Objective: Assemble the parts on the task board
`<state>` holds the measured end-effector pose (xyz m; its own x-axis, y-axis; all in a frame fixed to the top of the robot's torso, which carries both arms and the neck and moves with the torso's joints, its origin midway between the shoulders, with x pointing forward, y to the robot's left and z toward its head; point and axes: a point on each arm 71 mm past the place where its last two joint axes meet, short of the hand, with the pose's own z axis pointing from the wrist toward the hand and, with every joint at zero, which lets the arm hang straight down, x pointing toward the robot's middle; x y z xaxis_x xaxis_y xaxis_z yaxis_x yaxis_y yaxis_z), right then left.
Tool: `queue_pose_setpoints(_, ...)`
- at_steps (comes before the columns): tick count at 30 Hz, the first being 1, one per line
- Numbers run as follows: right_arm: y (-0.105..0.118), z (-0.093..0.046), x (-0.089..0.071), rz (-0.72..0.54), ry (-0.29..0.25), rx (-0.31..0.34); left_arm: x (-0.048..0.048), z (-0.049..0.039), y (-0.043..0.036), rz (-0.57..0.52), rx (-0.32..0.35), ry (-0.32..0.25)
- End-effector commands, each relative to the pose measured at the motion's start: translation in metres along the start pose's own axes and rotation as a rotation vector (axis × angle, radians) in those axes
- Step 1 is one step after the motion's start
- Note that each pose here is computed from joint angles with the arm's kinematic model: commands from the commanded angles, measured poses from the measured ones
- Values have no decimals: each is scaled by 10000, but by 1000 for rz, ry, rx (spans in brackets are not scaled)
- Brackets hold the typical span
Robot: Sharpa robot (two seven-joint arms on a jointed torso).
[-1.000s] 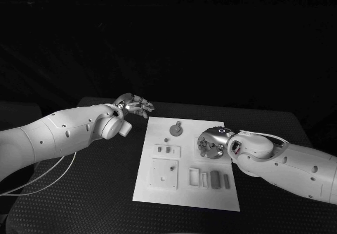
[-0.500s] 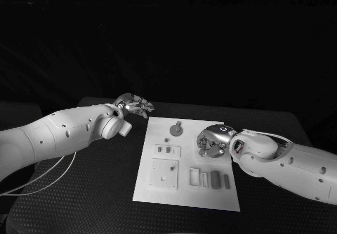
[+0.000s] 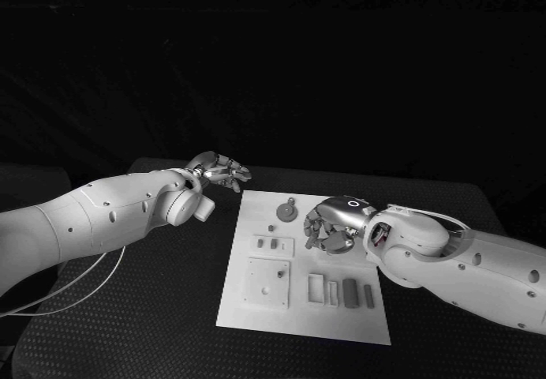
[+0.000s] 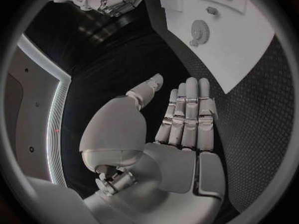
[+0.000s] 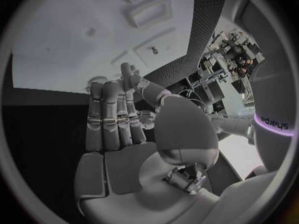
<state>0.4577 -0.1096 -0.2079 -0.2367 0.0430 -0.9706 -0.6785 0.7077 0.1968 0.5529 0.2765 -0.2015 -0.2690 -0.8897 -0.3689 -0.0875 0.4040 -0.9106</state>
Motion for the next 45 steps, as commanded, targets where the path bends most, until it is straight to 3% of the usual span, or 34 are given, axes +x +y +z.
queue_pose_setpoints(1, 162, 46, 32, 45, 2, -41, -3, 6, -23, -5, 14, 4)
queue_pose_setpoints(12, 679, 231, 289, 90, 32, -158, 26, 17, -37, -9, 13, 7)
queue_pose_setpoints(18, 820, 273, 439, 91, 52, -189, 44, 23, -50, -10, 15, 12)
queue_pose_setpoints(28, 943, 303, 671, 36, 64, -220, 57, 20, -56, -11, 17, 17)
queue_pose_setpoints(45, 911, 350, 854, 22, 90, -202, 61, 20, -57, -11, 16, 22)
